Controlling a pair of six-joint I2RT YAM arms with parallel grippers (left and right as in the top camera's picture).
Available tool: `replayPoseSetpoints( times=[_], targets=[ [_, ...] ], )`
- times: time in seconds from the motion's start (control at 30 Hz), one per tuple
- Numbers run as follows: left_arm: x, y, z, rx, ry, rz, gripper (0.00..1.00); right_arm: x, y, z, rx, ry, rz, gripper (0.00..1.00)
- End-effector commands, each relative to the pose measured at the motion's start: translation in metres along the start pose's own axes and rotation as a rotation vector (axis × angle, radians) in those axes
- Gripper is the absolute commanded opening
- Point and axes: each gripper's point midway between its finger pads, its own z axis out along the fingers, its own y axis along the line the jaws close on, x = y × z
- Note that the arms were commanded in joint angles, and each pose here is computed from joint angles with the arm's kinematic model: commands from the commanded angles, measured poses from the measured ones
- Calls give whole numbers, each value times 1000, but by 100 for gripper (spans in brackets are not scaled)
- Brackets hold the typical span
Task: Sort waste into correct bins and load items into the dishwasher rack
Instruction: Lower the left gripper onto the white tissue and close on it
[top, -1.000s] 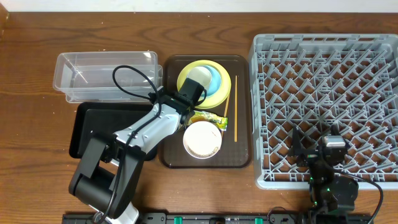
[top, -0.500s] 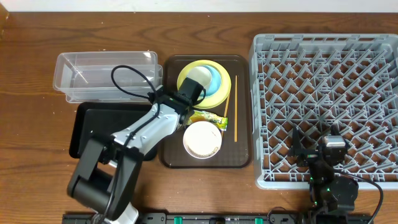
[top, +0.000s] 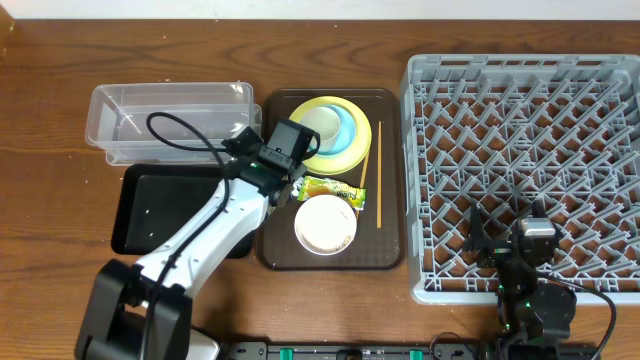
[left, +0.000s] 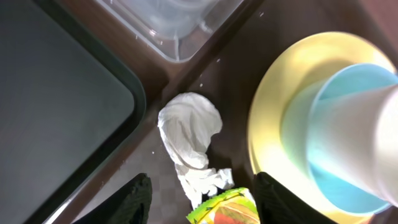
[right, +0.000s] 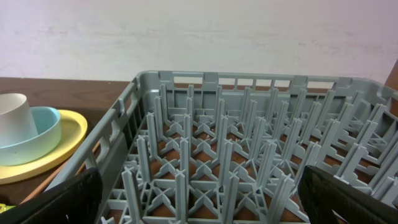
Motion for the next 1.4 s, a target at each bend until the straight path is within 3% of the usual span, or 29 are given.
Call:
replayPoseSetpoints(
  times=[0.0,0.27,0.47,0.6,0.9,1.0,1.17,1.37],
  targets=[
    [10,4,15,-32,40,6,57,0,-1,0,3,-2,11,99],
    [26,12,48,-89,78,23,57,0,-1,0,2,-2,11,99],
    [29,15,53,-104,84,28,57,0,-1,0,3,-2,10,99],
    [29,15,53,-104,84,28,49,0,-1,0,3,-2,11,99],
    [34,21,62,-134,96,38,49,0,-1,0,3,-2,11,99],
    [35,20,62,-130,102,37,40,0,-1,0,3,-2,11,99],
    [39,18,61,-120,123,36,34,0,-1,0,3,-2,11,99],
    [38,15,62,-108,119,33,12,0,-1,0,3,-2,11,99]
  ],
)
